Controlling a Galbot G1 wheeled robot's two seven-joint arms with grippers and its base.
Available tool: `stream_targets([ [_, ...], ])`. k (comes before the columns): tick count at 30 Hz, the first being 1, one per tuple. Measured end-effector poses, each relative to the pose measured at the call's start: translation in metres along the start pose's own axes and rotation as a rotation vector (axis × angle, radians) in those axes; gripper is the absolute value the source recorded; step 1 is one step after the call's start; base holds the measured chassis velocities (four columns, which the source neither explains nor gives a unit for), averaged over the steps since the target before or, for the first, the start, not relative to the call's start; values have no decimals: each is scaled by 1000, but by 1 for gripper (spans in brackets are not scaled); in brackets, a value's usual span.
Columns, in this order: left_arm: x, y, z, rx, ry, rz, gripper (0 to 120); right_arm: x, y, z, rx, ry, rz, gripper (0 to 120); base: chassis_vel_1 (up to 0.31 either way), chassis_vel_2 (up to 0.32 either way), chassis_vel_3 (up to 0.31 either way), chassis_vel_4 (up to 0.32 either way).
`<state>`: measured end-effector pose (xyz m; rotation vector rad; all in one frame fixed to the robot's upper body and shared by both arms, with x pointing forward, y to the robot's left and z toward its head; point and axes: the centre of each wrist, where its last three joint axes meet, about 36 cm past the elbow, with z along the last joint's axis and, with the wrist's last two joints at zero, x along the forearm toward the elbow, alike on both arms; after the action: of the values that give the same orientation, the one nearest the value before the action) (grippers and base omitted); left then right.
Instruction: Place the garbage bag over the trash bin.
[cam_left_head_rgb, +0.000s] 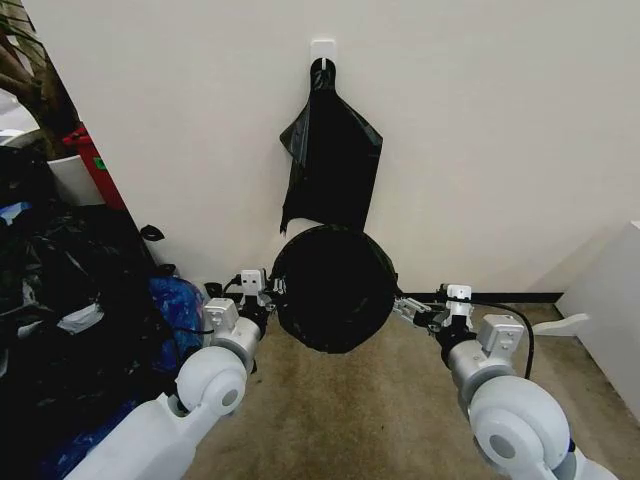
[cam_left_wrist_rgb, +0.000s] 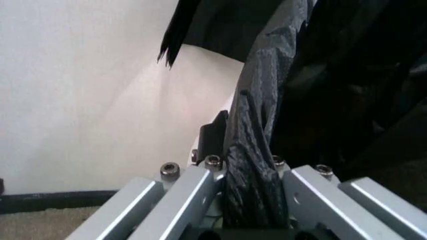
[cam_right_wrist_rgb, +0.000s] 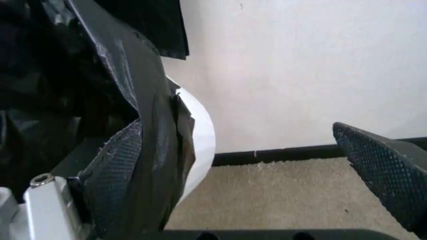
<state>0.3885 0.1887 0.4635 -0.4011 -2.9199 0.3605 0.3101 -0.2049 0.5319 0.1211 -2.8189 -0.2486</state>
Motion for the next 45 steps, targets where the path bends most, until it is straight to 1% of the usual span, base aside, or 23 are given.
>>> stream_targets([
  [3, -1, 0, 0, 4, 3, 0, 1, 1, 1, 0, -17, 2, -14, 100, 0, 0, 0, 0],
  [9, -4, 1, -1, 36, 15, 2, 1, 11, 8, -3, -87, -4, -112, 100, 0, 0, 0, 0],
  [10, -4, 1, -1, 36, 15, 2, 1, 11, 8, -3, -87, -4, -112, 100, 0, 0, 0, 0],
  [13, -7, 3, 3, 73, 39, -5, 1, 21, 12, -8, -113, -47, -198, 100, 0, 0, 0, 0],
  [14, -8, 3, 4, 75, 41, -6, 1, 22, 12, -9, -113, -50, -205, 100, 0, 0, 0, 0],
  [16, -8, 3, 7, 84, 50, -3, 1, 30, 14, -14, -108, -84, -280, 100, 0, 0, 0, 0],
  [17, -8, 3, 7, 84, 50, -3, 1, 30, 14, -14, -108, -84, -280, 100, 0, 0, 0, 0],
  [19, -7, -3, 14, 74, 53, 19, 1, 32, 20, -19, -87, -107, -415, 100, 0, 0, 0, 0],
  [21, -7, -5, 16, 65, 51, 28, 1, 30, 26, -20, -78, -101, -474, 100, 0, 0, 0, 0],
  [22, -7, -6, 16, 53, 42, 34, 1, 23, 34, -18, -64, -79, -509, 100, 0, 0, 0, 0],
  [23, -6, -7, 16, 46, 35, 35, 1, 18, 37, -17, -56, -68, -510, 100, 0, 0, 0, 0],
  [25, -6, -7, 16, 36, 27, 38, 1, 11, 42, -14, -42, -51, -491, 99, 0, 0, 0, 0],
  [28, -1, -8, 15, 9, 3, 53, 1, -10, 50, -3, 21, 14, -385, 88, 0, 0, 0, 0],
  [31, 4, -8, 17, -22, -22, 60, 1, -20, 54, 6, 62, 75, -301, 75, 0, 0, 0, 0],
  [33, 5, -8, 18, -31, -29, 62, 1, -21, 55, 7, 63, 86, -290, 73, 0, 0, 0, 0],
  [35, 7, -9, 23, -71, -58, 70, 1, -26, 61, 15, 62, 118, -247, 62, 0, 0, 0, 0],
  [36, 8, -9, 23, -76, -61, 70, 1, -28, 62, 16, 60, 124, -239, 59, 0, 0, 0, 0],
  [37, 9, -9, 26, -91, -68, 72, 1, -31, 67, 19, 40, 145, -204, 54, 0, 0, 0, 0],
  [38, 9, -9, 26, -91, -68, 72, 1, -31, 67, 19, 40, 145, -204, 54, 0, 0, 0, 0],
  [41, 13, -10, 30, -119, -84, 81, 1, -38, 81, 23, -37, 185, -129, 39, 0, 0, 0, 0],
  [43, 15, -9, 31, -129, -90, 84, 1, -42, 89, 24, -81, 204, -96, 34, 0, 0, 0, 0],
  [44, 16, -9, 33, -134, -95, 85, 1, -47, 95, 24, -117, 220, -64, 28, 0, 0, 0, 0],
  [45, 16, -9, 33, -134, -95, 85, 1, -47, 95, 24, -117, 220, -64, 28, 0, 0, 0, 0],
])
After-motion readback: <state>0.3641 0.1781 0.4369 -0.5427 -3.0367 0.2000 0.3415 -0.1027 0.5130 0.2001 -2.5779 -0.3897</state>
